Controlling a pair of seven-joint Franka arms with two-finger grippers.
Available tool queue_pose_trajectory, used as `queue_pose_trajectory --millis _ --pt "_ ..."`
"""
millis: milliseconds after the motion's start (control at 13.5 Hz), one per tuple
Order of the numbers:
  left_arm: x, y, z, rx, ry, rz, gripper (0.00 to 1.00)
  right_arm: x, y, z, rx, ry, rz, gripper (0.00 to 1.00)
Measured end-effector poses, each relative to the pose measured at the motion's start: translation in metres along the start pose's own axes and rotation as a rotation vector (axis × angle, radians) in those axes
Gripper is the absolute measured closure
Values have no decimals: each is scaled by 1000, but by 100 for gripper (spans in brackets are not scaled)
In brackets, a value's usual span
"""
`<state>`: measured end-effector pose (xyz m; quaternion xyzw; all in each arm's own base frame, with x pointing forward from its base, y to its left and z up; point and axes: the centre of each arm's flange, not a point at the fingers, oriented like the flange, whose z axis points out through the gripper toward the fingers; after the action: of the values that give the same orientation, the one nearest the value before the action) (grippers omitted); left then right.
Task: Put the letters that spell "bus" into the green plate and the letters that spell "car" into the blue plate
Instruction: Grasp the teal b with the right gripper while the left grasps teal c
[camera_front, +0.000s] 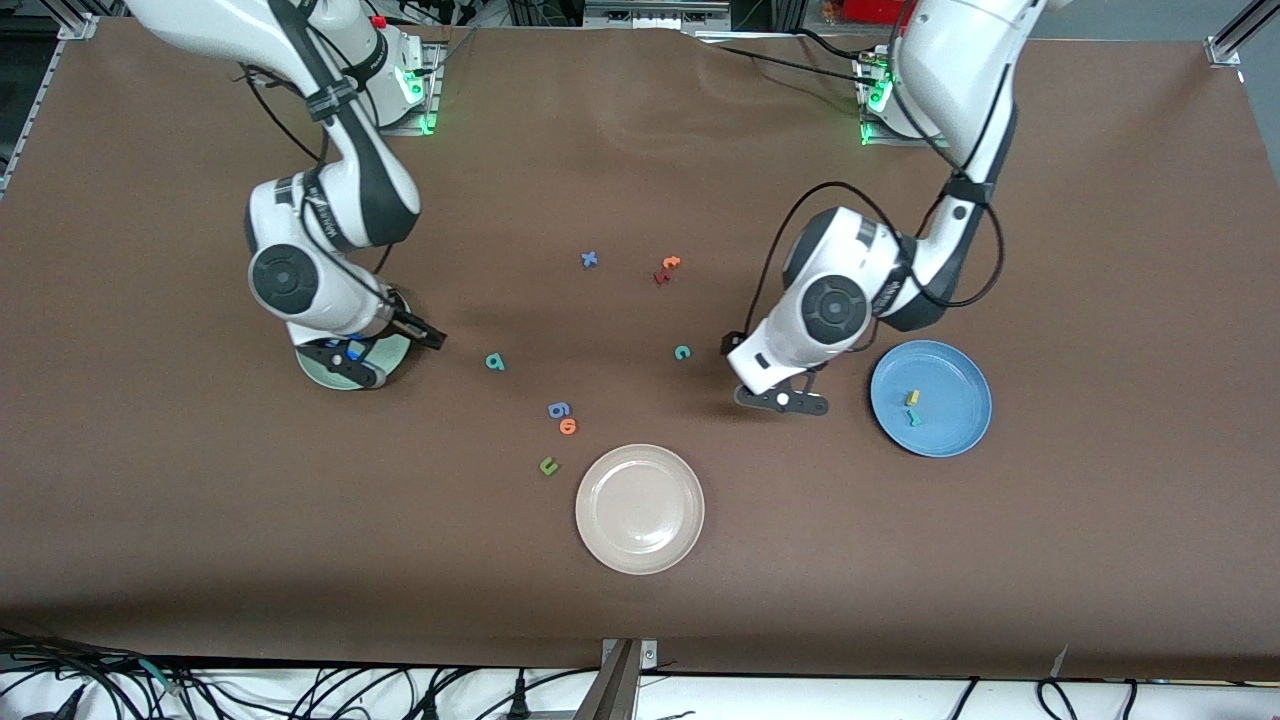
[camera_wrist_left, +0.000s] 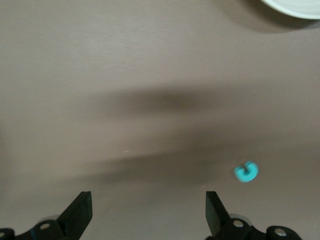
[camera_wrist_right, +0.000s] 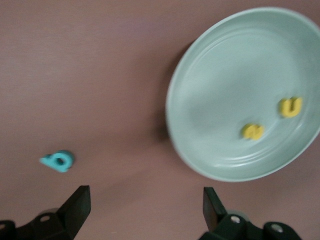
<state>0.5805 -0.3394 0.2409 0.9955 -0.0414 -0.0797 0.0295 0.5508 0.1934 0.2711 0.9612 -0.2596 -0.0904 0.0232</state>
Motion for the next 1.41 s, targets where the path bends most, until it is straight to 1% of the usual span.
queue_pose_trajectory --millis 74,148,297,519,816,1113,1335,1409 --pt "-1 15 11 -6 22 -34 0 -8 -12 1 26 21 42 0" --pt "-4 31 30 -10 38 -98 0 -15 -28 10 61 44 100 0" --pt "-9 45 48 -10 41 -137 0 -21 -43 29 89 55 146 0" --pt "-18 70 58 -21 65 -174 0 -25 -57 59 127 66 185 0" --pt "-23 88 60 -48 110 -192 0 -28 -64 77 147 70 211 0" --pt "-33 103 69 -41 106 -180 0 -28 -67 88 159 73 215 1" --pt "-33 102 77 -27 106 -173 2 -26 -67 95 166 75 217 1" --pt "-32 101 79 -26 108 -174 2 -26 -67 96 166 75 218 6"
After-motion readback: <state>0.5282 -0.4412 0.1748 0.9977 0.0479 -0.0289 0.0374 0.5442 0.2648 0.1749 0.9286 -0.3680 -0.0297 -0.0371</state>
